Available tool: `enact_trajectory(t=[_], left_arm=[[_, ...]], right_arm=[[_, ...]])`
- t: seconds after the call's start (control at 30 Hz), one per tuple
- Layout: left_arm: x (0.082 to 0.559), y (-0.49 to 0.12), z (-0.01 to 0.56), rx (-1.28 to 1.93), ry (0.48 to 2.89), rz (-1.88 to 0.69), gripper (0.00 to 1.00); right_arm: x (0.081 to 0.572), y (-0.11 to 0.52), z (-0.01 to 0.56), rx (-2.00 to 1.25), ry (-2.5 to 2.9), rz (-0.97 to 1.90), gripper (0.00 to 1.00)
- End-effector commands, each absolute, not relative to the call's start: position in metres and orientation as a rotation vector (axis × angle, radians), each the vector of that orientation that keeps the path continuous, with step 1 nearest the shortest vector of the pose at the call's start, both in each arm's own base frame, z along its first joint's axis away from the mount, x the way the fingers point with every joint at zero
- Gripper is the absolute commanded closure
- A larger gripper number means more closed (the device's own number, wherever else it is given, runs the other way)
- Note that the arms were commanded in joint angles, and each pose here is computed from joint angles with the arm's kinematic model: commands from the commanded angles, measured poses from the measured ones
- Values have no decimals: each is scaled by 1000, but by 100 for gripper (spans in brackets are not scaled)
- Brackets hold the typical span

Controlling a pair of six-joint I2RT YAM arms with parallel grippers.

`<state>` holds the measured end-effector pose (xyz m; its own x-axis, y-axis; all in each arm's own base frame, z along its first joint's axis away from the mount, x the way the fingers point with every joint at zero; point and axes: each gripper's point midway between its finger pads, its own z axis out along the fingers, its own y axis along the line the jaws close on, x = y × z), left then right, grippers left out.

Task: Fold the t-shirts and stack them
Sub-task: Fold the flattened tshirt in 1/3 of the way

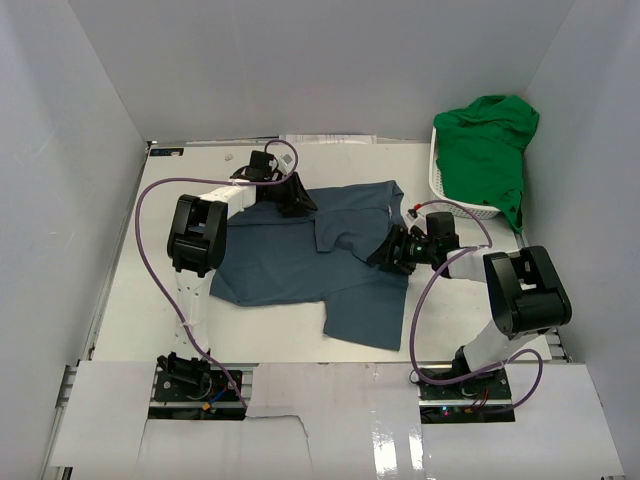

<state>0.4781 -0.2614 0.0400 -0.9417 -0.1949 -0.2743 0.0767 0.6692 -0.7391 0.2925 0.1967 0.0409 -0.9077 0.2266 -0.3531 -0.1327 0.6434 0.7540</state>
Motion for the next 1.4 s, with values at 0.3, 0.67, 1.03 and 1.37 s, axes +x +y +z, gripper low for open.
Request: enact_trajectory(t=[0.3,0.67,1.03,1.37], left_arm=[[470,-252,58,-73,2549,-1115,47],[470,-253,60,-70,2547,-1119,47],[470,-253,62,-69,2542,-1111,47],[471,-252,62,-66,2542,-1108,47]], right_arm=[[320,205,53,37,2364,1213,33],[334,207,59,18,2359,1191,35],[332,203,47,14,2407,1144,41],[325,209,43,20,2425,1213,55]])
